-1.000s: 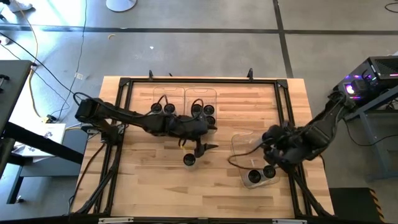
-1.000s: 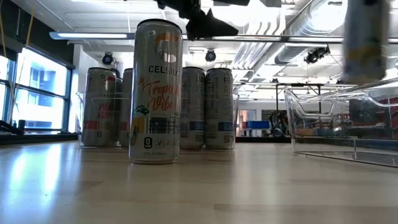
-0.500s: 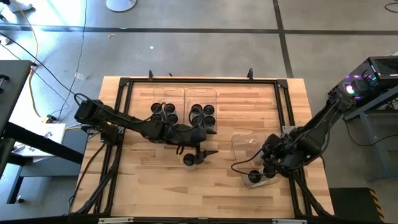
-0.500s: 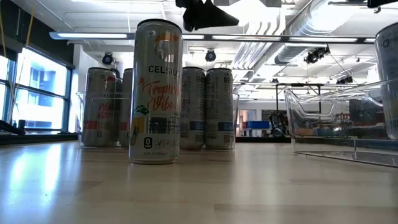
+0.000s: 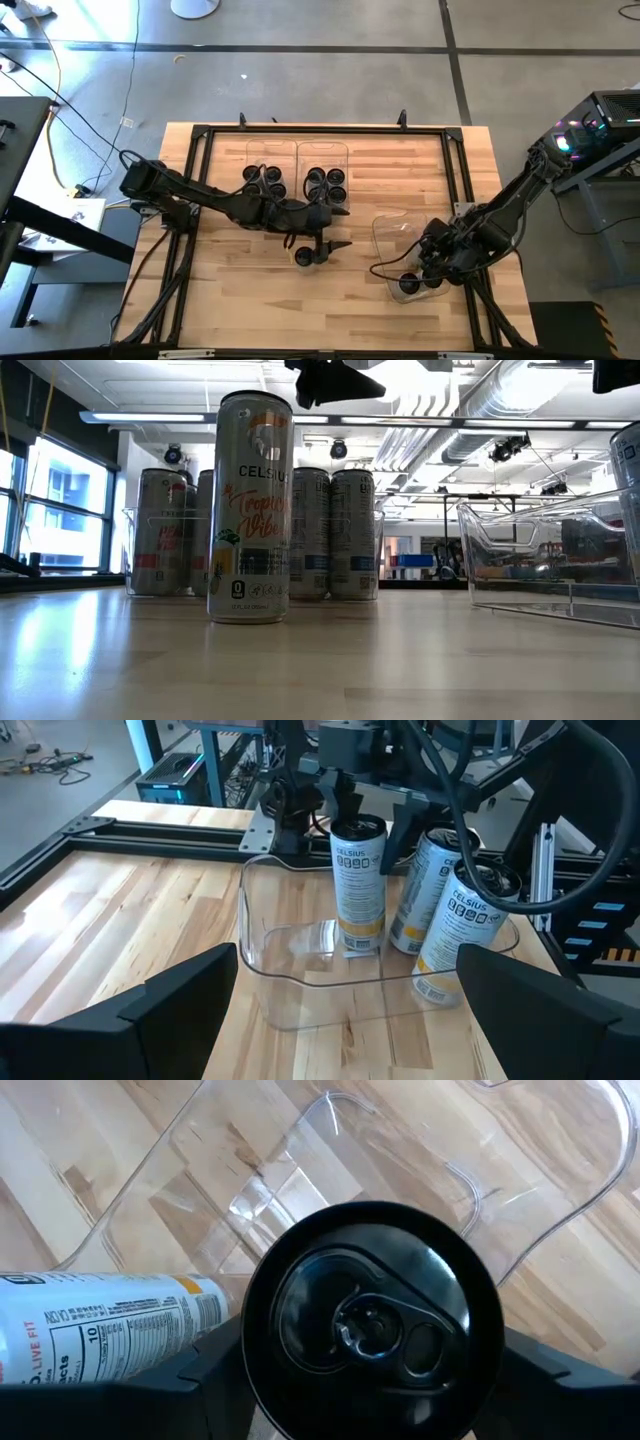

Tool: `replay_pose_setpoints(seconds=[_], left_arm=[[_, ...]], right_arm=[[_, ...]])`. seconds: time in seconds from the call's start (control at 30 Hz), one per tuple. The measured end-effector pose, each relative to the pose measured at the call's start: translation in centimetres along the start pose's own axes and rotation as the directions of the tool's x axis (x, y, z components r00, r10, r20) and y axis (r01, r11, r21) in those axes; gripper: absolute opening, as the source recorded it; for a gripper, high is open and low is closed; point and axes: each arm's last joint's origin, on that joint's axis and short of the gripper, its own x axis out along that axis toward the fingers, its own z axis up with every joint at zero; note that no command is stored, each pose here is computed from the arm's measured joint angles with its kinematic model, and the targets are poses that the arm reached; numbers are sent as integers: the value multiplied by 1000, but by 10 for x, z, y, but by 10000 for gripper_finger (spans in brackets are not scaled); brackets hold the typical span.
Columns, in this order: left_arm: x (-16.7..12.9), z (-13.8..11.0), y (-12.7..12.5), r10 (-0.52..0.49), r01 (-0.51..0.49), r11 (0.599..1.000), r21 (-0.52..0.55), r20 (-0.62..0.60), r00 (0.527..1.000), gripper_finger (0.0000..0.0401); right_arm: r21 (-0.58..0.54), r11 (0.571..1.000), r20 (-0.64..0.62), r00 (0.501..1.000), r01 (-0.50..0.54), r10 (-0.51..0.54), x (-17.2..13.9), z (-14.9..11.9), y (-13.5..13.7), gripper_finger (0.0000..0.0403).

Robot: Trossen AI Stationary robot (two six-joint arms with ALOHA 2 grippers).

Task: Sort soda cans
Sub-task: Adjust the white-yellow soda can

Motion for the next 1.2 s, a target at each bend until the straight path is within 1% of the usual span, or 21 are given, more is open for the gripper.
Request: replay_pose_setpoints(seconds=[0.17,0.3,0.43,0.63,1.1,1.2], left_arm=[[0,0,0,0,0,1000,0,-1,1000,372],[0,0,0,0,0,1000,-1,-1,1000,372],[0,0,0,0,0,1000,-1,-1,1000,372],[0,0,0,0,0,1000,-17,-1,1000,372],[0,0,0,0,0,1000,-17,-3,1000,372],[0,0,0,0,0,1000,-17,-2,1000,372]], right_arm=[[0,1000,-2,1000,0,0,0,0,0,281],[1,1000,-6,1000,-4,4,0,0,0,283],[4,1000,-39,999,-14,14,0,-1,1,285],[1,1000,-31,1000,-5,5,0,-1,0,286],[-9,1000,-32,999,10,-11,0,-1,-1,287],[-8,1000,-35,999,22,-22,0,-1,-2,294]])
